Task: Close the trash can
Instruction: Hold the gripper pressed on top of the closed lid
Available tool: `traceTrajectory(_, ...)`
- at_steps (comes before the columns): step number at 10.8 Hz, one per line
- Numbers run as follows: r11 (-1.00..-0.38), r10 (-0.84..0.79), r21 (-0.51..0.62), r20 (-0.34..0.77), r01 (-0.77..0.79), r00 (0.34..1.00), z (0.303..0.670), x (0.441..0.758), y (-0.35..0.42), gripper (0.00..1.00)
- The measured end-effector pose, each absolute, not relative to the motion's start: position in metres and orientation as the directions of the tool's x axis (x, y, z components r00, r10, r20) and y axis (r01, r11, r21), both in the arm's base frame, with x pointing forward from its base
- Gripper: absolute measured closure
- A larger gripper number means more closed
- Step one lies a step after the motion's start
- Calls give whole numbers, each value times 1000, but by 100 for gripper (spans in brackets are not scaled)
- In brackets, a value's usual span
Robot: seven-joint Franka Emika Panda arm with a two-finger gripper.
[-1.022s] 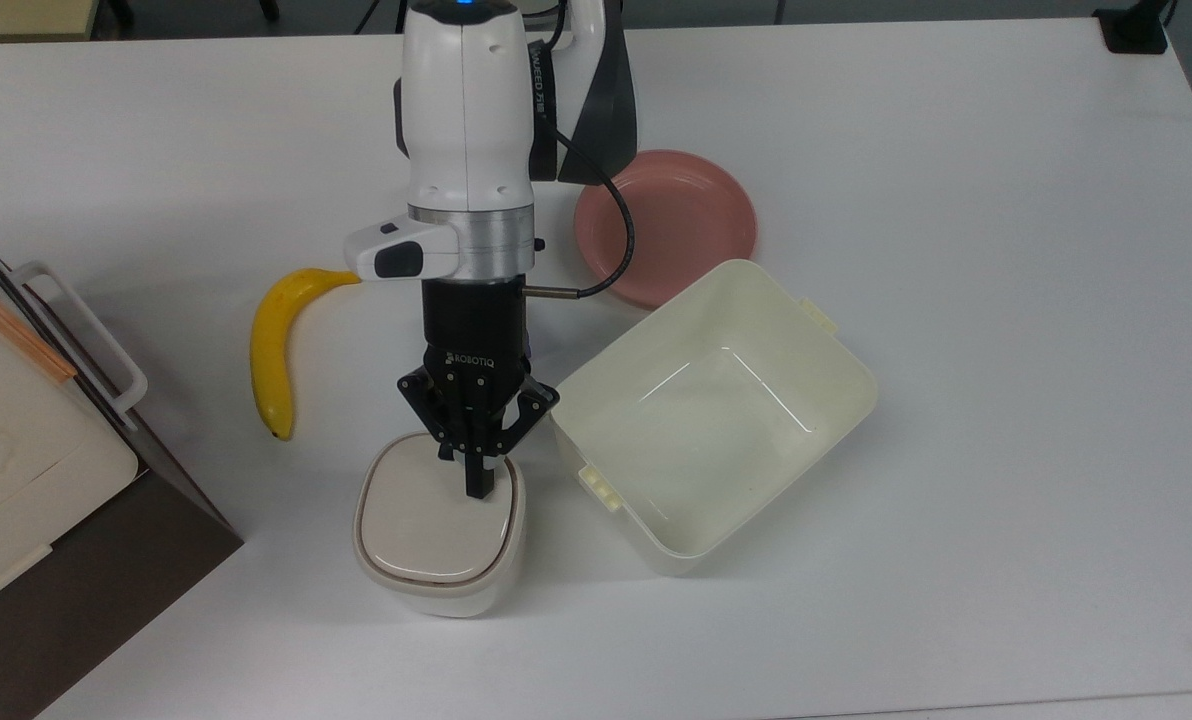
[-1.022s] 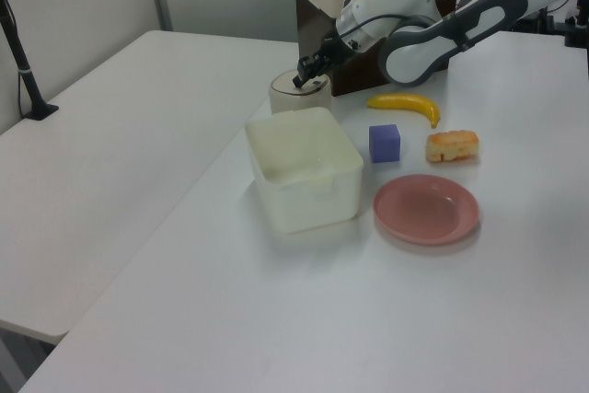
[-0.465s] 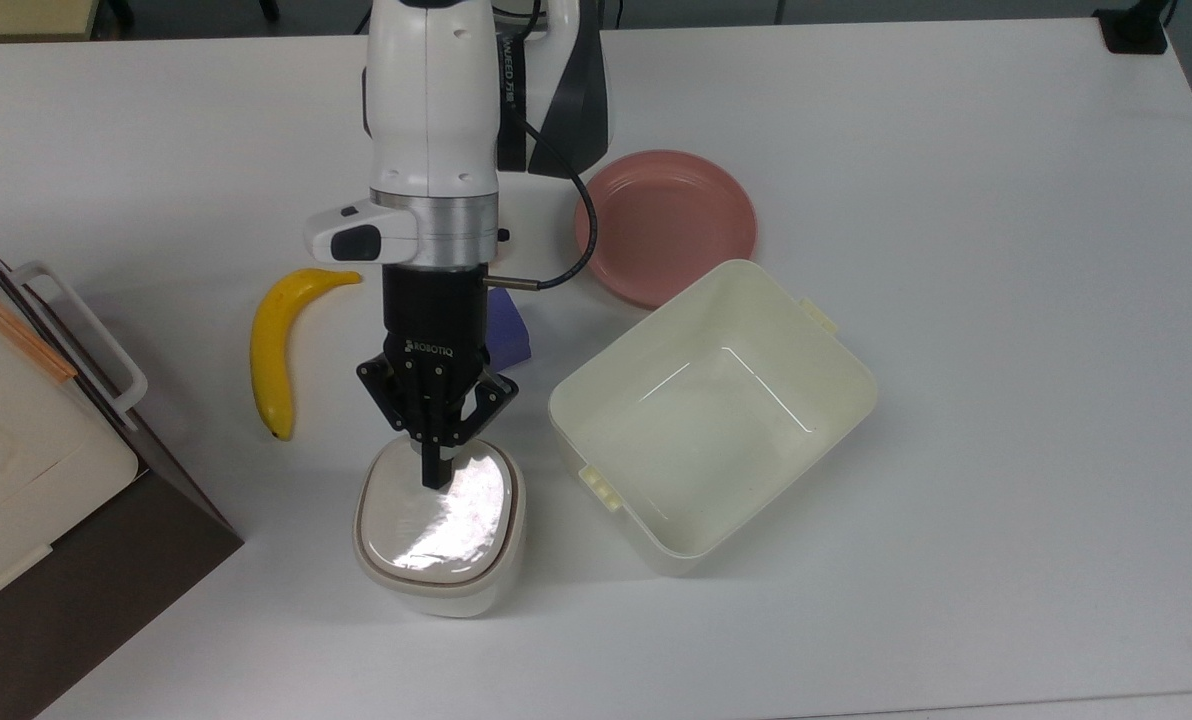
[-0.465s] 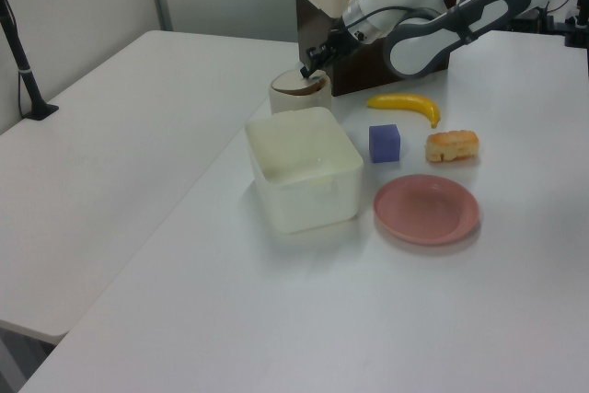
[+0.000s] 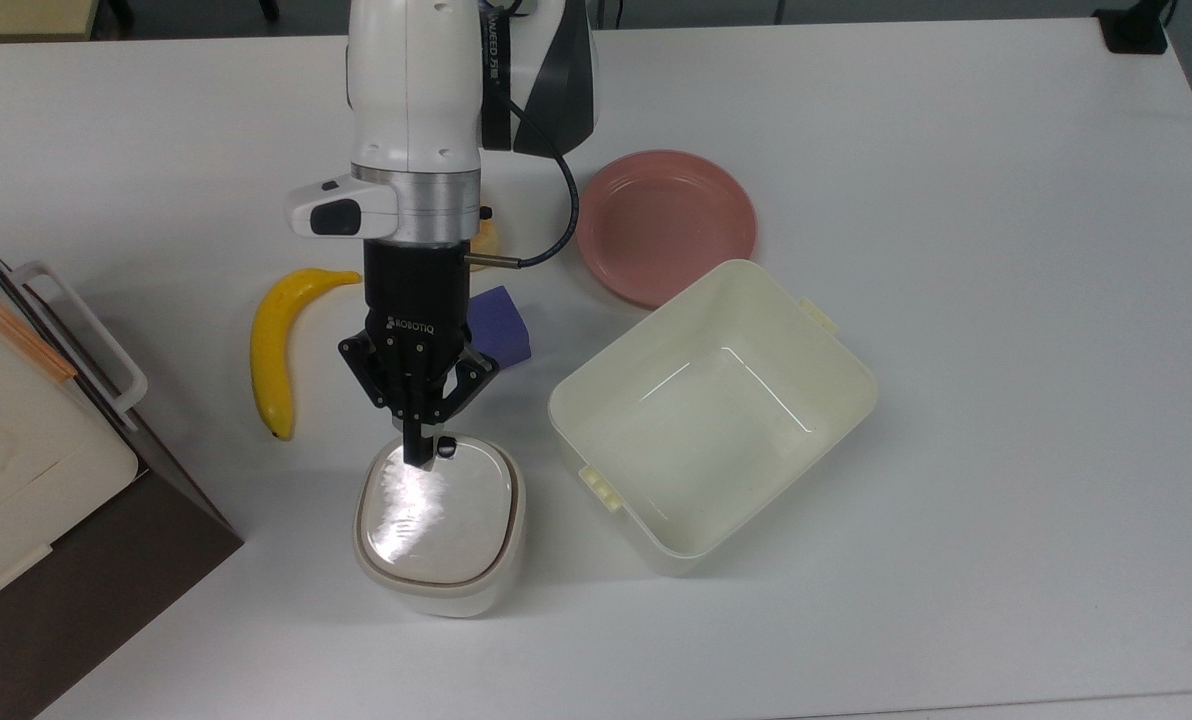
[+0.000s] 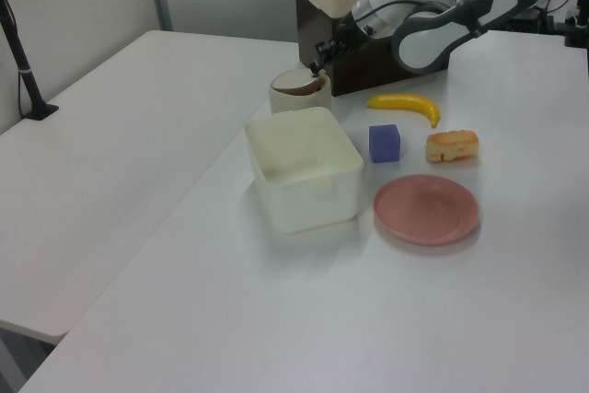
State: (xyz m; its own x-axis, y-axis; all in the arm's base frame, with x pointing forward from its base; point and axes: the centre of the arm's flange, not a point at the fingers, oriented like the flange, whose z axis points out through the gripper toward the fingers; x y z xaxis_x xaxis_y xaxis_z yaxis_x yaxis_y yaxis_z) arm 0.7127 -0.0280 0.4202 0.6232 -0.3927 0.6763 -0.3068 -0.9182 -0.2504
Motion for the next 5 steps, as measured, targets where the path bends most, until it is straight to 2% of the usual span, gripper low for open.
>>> traceTrajectory(5,-940,-336,-195,670,-280,661,404,706,-24,99)
